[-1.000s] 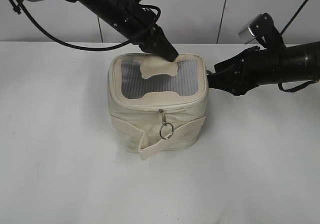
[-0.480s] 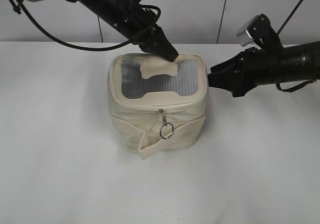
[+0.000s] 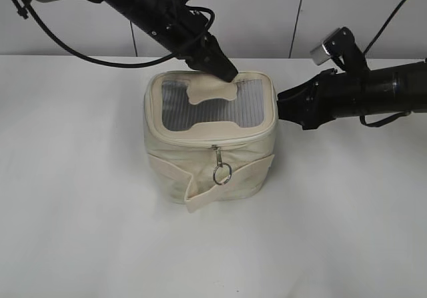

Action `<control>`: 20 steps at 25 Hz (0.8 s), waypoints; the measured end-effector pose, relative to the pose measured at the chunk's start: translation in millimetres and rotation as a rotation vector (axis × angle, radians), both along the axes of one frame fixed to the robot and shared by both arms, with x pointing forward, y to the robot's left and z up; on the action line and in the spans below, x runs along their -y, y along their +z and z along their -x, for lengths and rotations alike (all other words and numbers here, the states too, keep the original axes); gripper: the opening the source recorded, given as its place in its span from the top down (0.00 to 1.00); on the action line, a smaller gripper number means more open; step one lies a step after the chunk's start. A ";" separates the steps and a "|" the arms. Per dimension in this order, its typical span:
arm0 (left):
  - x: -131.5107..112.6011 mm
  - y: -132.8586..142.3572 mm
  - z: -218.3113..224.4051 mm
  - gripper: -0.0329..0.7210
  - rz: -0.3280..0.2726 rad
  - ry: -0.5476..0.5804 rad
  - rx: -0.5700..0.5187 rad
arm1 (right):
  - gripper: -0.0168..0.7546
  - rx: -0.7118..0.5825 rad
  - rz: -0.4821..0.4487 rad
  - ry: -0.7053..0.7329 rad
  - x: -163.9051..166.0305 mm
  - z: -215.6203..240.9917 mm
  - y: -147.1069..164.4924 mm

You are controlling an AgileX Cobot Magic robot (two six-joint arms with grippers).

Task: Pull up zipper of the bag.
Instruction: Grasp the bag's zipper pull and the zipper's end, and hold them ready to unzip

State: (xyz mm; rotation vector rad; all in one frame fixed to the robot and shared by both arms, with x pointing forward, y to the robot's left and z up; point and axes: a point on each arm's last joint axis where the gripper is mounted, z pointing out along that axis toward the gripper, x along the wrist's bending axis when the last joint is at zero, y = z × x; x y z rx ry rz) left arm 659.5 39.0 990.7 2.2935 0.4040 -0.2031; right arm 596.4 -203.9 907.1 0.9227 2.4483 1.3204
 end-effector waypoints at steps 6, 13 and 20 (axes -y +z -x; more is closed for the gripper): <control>-0.2 -0.2 -0.1 0.91 -0.003 0.000 0.002 | 0.52 0.047 0.042 0.014 -15.8 -7.7 7.1; -1.2 -0.5 -1.0 0.91 -0.007 0.006 0.005 | 0.59 0.065 0.089 0.013 -24.7 -13.7 5.2; -1.3 -0.5 -1.2 0.91 -0.008 0.007 0.006 | 0.96 0.032 0.078 0.025 -28.5 -12.4 -2.5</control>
